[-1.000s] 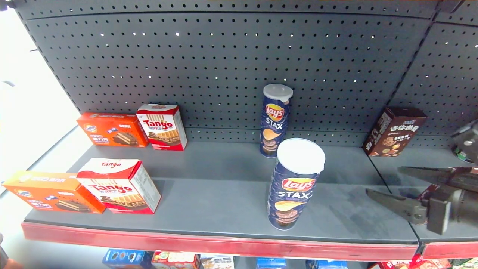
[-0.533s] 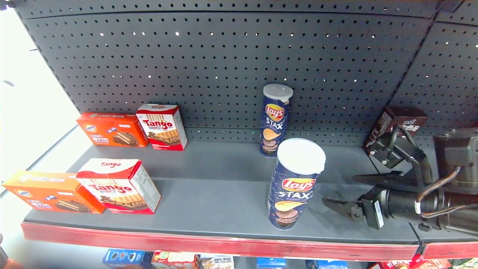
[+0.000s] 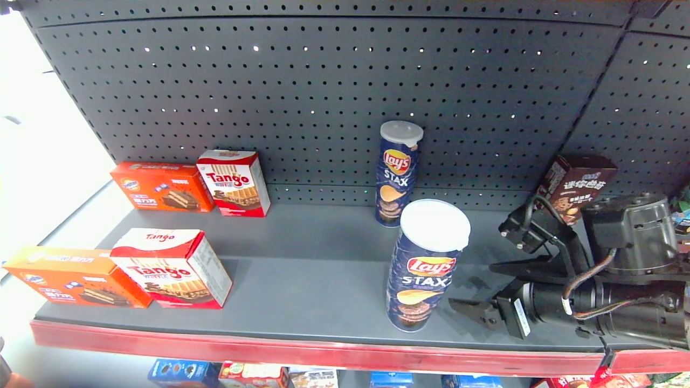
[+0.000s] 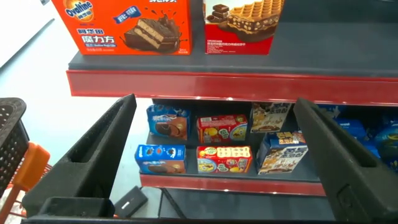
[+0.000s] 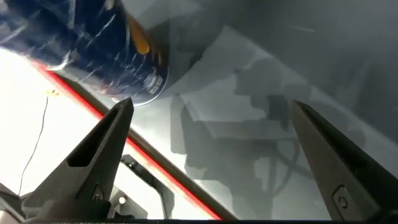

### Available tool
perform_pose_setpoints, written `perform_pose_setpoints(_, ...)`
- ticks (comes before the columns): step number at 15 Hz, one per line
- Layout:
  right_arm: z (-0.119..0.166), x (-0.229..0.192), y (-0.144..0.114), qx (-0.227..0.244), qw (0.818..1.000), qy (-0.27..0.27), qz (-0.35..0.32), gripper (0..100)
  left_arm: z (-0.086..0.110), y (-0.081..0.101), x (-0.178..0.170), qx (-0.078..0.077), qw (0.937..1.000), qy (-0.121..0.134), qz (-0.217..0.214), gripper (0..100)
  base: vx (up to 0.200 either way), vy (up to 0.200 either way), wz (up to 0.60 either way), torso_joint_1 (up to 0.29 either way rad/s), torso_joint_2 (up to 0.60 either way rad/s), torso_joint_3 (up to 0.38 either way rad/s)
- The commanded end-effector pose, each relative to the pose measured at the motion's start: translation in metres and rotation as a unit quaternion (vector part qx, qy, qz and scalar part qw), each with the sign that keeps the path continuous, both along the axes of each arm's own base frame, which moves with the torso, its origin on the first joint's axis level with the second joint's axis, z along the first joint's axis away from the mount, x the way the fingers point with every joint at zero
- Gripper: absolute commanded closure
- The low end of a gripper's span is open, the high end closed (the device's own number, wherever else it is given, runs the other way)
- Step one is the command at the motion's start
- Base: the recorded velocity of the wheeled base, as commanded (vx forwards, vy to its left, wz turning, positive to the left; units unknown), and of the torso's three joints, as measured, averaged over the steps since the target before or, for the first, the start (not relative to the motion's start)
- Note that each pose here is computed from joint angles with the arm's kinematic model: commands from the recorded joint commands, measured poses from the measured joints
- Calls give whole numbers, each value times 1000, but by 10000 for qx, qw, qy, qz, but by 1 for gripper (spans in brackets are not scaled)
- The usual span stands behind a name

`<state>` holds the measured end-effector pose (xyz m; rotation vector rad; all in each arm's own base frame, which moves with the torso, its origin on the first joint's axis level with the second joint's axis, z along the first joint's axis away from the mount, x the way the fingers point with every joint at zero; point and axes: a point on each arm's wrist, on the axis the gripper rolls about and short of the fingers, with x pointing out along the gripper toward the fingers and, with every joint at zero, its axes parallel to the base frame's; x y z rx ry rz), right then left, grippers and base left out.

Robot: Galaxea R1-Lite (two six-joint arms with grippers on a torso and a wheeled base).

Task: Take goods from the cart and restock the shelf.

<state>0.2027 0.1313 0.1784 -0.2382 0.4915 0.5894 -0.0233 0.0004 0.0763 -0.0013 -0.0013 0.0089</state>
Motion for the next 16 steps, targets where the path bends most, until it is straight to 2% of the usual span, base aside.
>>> perform_pose_setpoints(1, -3, 5, 4, -62, 10000, 38, -34, 0, 0, 0, 0, -1, 10000, 6, -6, 0, 0, 0, 0, 0, 0, 0)
perform_pose_setpoints(6, -5, 9, 17, -90, 9999, 64, 121, 0, 0, 0, 0, -1, 10000, 6, 9, 0, 0, 0, 0, 0, 0, 0)
perform_pose_setpoints(16, 1, 15, 19, -38, 9999, -20, 91, 0, 0, 0, 0, -1, 10000, 6, 9, 0, 0, 0, 0, 0, 0, 0)
